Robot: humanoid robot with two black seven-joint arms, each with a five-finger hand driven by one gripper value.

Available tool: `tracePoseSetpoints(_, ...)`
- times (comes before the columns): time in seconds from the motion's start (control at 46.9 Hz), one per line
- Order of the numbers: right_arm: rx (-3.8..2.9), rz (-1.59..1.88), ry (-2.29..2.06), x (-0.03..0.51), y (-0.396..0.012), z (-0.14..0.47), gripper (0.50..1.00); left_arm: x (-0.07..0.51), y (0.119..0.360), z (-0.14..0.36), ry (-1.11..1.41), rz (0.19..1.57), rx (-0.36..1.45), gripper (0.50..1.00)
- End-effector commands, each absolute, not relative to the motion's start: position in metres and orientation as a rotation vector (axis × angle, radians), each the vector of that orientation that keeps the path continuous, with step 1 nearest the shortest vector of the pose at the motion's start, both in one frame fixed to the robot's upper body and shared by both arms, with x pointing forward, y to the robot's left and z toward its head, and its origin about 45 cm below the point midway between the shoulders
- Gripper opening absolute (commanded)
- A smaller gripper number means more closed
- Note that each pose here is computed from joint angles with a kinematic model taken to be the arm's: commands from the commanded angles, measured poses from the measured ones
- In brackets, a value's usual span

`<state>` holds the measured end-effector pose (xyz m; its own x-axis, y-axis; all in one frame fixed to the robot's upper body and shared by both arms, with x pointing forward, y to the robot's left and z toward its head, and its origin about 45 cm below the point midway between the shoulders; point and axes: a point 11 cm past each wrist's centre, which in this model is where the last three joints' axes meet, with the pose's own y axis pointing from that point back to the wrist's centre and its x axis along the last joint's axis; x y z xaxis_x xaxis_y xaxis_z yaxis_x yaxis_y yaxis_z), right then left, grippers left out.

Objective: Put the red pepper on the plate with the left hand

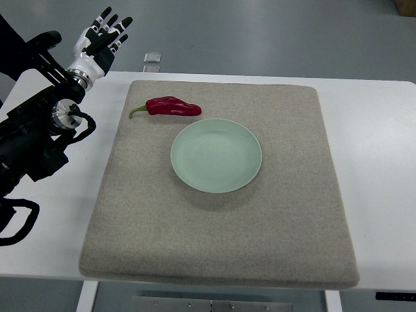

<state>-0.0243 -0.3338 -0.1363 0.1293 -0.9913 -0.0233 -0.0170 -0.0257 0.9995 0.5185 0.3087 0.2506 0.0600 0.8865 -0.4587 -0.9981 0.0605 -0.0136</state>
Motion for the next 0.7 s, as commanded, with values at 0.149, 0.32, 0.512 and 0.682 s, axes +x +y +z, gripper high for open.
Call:
tracePoseSetpoints(0.149, 1.299, -1.123, -1.116, -0.0243, -0.3338, -0.1363, 0.928, 0.5179, 0.3126, 0.2532, 0.353, 1.479, -0.387, 0.992)
tracePoseSetpoints(0.32, 1.299, -1.122, -1.115, -0.0243, -0.3338, -0.1363, 0.928, 0.5176, 0.3139, 0.2529, 0.353, 1.482, -0.390, 0.992)
tracePoseSetpoints(0.512, 1.299, -1.122, -1.115, -0.0243, -0.3338, -0.1363, 0.928, 0.5180, 0.3101, 0.2530, 0.355, 1.474, -0.394, 0.992)
tracePoseSetpoints(0.682, 1.299, -1.123, -1.116, -0.0243, -0.3338, -0.1363, 0.928, 0.5162, 0.3104, 0.2486, 0.362, 1.475, -0.389, 0.992)
